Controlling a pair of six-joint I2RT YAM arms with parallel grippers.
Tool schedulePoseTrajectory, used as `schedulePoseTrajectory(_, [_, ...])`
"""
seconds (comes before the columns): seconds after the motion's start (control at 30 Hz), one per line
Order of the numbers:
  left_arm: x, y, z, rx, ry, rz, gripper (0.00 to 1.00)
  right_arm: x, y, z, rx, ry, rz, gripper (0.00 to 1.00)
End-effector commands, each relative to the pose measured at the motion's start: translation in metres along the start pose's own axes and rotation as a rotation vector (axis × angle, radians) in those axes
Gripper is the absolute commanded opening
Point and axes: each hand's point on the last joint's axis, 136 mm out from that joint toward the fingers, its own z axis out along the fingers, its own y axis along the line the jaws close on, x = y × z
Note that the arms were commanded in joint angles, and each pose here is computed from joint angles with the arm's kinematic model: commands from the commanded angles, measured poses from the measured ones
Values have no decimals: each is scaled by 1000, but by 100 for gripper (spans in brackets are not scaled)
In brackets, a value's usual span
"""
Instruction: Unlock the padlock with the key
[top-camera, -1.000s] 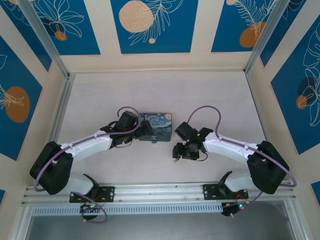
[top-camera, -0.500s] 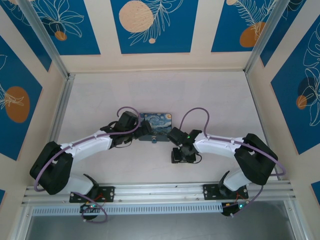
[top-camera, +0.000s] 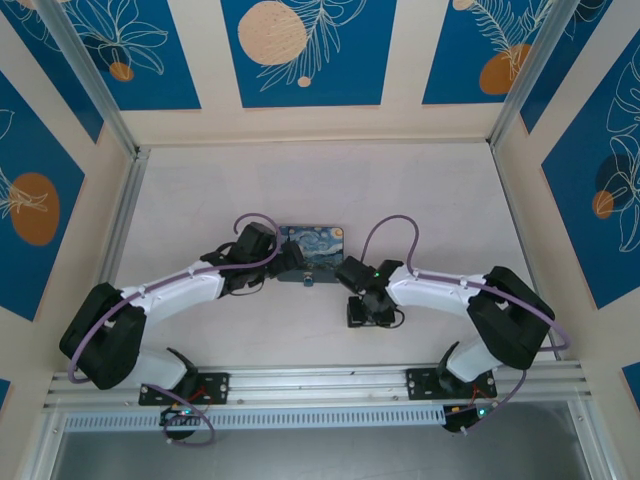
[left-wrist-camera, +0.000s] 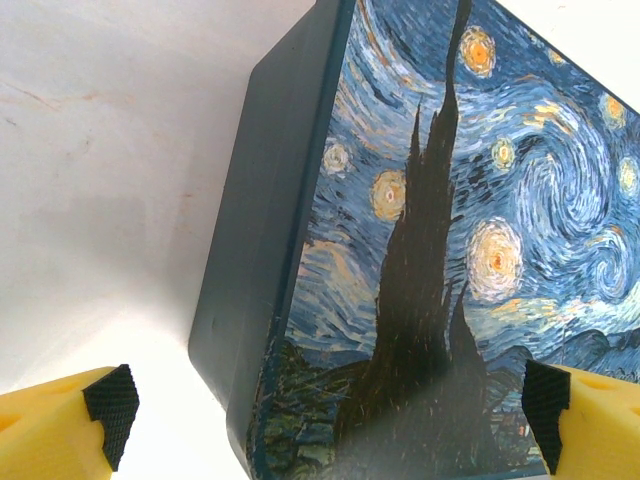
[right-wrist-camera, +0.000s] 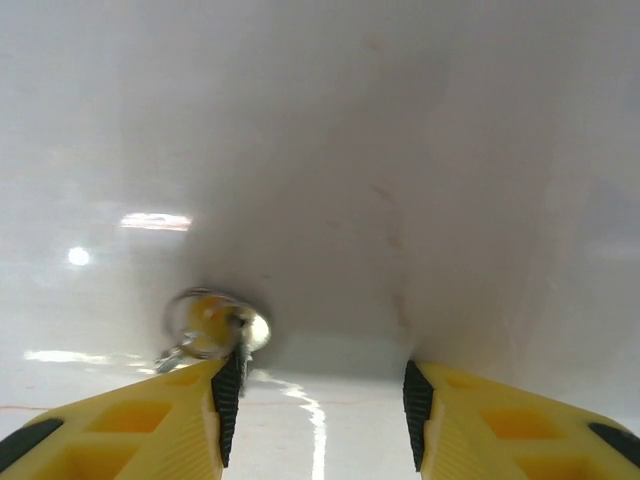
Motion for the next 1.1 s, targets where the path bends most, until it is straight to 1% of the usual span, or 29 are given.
schedulePoseTrajectory(0.0, [3,1,1,-10,5,23,100,11,-29,-2,73,11,52,51])
schedulePoseTrajectory(0.23, [4,0,3,-8,10,19,100,-7,-4,-19,-14,-39,26,53])
schedulePoseTrajectory(0.33, [3,0,2,-10,8,21,100,-10,-1,-19,-8,-34,10,52])
schedulePoseTrajectory(0.6, [3,1,1,-13,4,21,100,-1,-8,-12,2,-15,14,46])
schedulePoseTrajectory(0.87, [3,0,3,-13,9,20,100,7,-13,0,9,9,20,42])
schedulePoseTrajectory(1.07, [2,-1,2,-13,4,21,100,3,-14,11,47,20,-1,40])
